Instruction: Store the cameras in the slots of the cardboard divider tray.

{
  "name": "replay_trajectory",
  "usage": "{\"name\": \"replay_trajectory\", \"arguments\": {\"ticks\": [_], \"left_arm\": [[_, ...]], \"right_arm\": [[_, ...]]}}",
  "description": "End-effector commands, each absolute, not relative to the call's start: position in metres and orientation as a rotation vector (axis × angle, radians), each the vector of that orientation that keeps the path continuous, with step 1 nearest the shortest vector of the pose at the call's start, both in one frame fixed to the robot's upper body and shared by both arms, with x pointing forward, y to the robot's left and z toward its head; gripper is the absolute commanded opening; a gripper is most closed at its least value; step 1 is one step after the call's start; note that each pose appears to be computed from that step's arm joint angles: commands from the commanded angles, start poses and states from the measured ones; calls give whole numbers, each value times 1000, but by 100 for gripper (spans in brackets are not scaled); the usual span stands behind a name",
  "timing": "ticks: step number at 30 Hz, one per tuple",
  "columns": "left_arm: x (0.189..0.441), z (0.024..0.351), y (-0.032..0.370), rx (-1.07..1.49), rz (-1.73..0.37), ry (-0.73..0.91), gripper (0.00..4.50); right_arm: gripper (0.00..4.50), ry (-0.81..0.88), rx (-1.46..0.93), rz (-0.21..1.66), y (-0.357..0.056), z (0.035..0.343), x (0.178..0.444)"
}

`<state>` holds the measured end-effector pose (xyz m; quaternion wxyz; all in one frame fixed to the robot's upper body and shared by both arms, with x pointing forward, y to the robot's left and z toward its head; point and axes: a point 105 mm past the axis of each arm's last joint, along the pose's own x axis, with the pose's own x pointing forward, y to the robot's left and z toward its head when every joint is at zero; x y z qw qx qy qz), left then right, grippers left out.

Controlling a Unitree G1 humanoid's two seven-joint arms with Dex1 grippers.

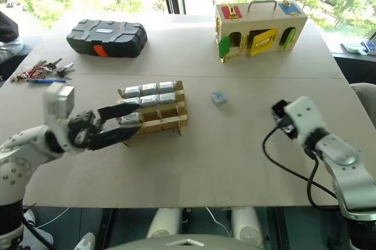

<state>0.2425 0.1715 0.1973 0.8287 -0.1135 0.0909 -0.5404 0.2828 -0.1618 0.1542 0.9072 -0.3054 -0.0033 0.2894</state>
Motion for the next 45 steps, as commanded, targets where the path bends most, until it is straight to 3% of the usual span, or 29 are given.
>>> {"name": "replay_trajectory", "arguments": {"ticks": [1, 9, 18, 21, 24, 27, 28, 30, 38, 45], "left_arm": [[242, 203, 149, -358, -1167, 324, 450], [261, 199, 95, -496, -1170, 395, 450], [266, 200, 83, -550, -1190, 399, 450], [267, 200, 83, -558, -1191, 395, 375], [265, 201, 82, -568, -1208, 394, 241], [265, 200, 83, -563, -1209, 396, 104], [265, 200, 83, -554, -1209, 396, 72], [268, 202, 87, -538, -1201, 383, 74], [290, 218, 139, -146, -1140, 311, 74], [313, 223, 174, 209, -1153, 404, 74]], "right_arm": [[195, -200, -768, 793, -109, 179, 267], [195, -389, -897, 1050, -50, 199, 257], [195, -450, -886, 1121, -35, 215, 258], [195, -450, -871, 1137, -33, 217, 258], [195, -432, -836, 1163, -32, 215, 256], [337, -425, -810, 1174, -31, 217, 255], [407, -426, -804, 1171, -31, 217, 255], [450, -435, -801, 1148, -33, 219, 257], [450, -265, -544, 1147, -75, 211, 259], [450, -179, -368, 1270, -96, 214, 255]]}}
